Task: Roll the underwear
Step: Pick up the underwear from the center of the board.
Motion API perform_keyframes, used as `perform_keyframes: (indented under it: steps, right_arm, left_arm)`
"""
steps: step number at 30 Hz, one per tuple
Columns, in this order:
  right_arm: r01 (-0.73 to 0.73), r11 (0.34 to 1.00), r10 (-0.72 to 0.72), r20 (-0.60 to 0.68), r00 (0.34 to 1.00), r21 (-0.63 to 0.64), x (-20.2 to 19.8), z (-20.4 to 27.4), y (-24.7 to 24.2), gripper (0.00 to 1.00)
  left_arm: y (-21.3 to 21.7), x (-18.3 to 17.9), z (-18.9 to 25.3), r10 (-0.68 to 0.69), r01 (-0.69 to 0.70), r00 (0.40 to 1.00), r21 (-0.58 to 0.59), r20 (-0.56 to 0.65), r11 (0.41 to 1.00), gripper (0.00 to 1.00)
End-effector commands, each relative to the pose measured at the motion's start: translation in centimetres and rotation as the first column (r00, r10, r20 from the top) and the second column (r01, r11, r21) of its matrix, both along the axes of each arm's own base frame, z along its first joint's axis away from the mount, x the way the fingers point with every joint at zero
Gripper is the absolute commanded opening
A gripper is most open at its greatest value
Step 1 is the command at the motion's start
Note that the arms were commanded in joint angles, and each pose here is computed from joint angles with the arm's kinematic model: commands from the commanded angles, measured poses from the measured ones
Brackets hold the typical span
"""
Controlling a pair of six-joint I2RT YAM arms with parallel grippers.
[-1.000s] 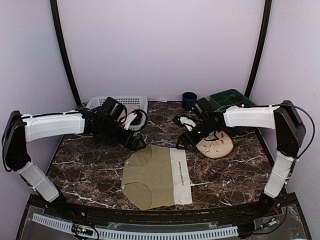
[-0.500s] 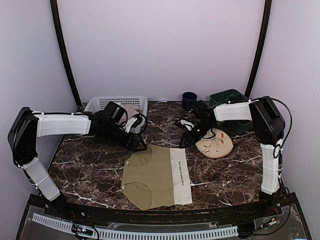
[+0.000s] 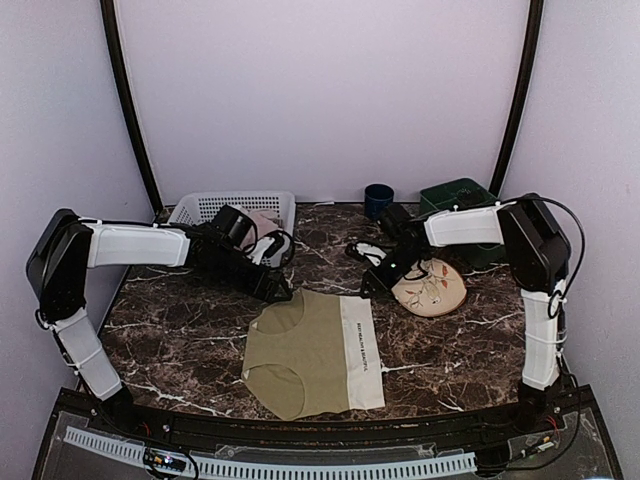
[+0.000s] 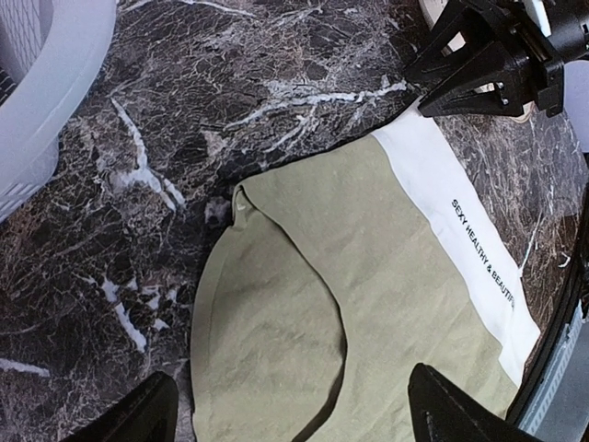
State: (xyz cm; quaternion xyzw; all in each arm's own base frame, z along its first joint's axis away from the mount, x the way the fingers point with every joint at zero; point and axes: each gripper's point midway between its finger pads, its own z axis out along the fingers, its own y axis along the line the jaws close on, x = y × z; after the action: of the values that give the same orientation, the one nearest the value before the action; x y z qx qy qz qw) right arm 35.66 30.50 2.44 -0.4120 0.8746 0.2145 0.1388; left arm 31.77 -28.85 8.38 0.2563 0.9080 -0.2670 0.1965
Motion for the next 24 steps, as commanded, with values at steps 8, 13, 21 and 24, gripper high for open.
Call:
perform_keyframes:
  steps: [8,13,21,24]
  right_arm:
    - [-0.064,0.983,0.051,-0.080,0.996,-0.171,-4.2,-3.3,-1.7,0.24]
    - [-0.083,0.982,0.064,-0.112,0.992,-0.168,-5.8,-3.4,-1.7,0.28]
    - [-0.052,0.962,0.033,-0.074,0.997,-0.267,-5.4,-4.8,-3.0,0.11]
    - [-0.030,0.958,0.017,-0.050,0.999,-0.285,-4.7,-4.8,-3.3,0.00]
  left_arm:
    - [0.7,0.9,-0.9,0.023,-0.023,1.000,0.039,0.007,0.999,0.87]
    - [0.7,1.1,-0.8,0.025,-0.026,1.000,0.041,0.016,0.999,0.86]
    - [0.7,1.2,-1.2,0.027,-0.028,0.999,0.048,0.018,0.998,0.85]
    - [1.0,1.1,-1.8,0.018,-0.020,0.999,0.064,0.026,0.998,0.83]
